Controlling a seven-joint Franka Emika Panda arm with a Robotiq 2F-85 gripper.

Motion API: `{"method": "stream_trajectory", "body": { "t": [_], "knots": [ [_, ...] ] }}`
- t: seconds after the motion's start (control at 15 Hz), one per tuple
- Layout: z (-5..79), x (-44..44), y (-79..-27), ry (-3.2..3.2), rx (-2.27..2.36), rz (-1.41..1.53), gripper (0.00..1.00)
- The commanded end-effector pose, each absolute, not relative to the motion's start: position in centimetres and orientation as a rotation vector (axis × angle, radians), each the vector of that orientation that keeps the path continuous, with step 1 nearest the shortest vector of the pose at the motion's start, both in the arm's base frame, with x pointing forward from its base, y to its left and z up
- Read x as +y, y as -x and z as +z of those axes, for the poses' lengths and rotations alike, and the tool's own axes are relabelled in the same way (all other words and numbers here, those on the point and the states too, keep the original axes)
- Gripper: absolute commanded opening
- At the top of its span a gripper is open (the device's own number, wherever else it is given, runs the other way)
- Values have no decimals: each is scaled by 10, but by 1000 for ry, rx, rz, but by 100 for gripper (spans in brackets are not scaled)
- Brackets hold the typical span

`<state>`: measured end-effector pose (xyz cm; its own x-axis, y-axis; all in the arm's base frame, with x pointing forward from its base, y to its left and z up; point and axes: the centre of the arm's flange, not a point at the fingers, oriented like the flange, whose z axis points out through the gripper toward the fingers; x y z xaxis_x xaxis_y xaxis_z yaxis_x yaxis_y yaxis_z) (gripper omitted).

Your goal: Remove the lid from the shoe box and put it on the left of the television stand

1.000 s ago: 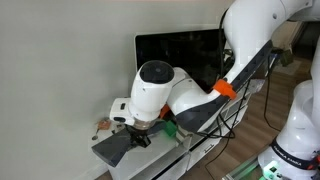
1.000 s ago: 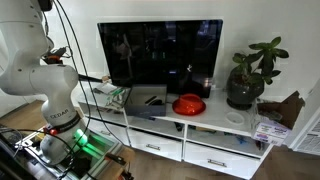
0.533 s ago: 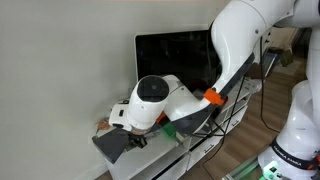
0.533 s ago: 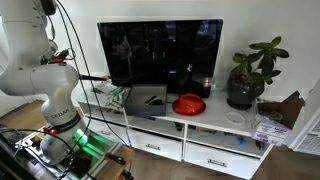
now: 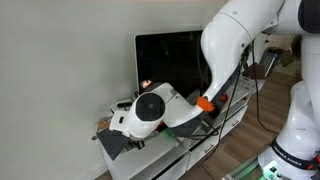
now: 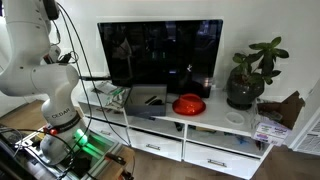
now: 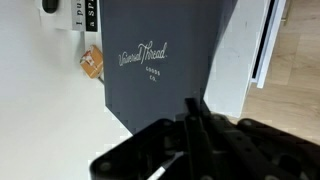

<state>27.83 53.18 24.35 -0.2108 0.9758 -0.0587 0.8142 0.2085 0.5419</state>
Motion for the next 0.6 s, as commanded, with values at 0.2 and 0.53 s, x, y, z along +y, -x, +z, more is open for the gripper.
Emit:
{"method": "stream_trajectory", "body": {
  "t": [0.2, 0.53],
  "knots": [
    [217, 534, -280, -1666, 2026, 610, 1],
    [205, 530, -287, -1639, 1999, 650, 1]
  ]
}}
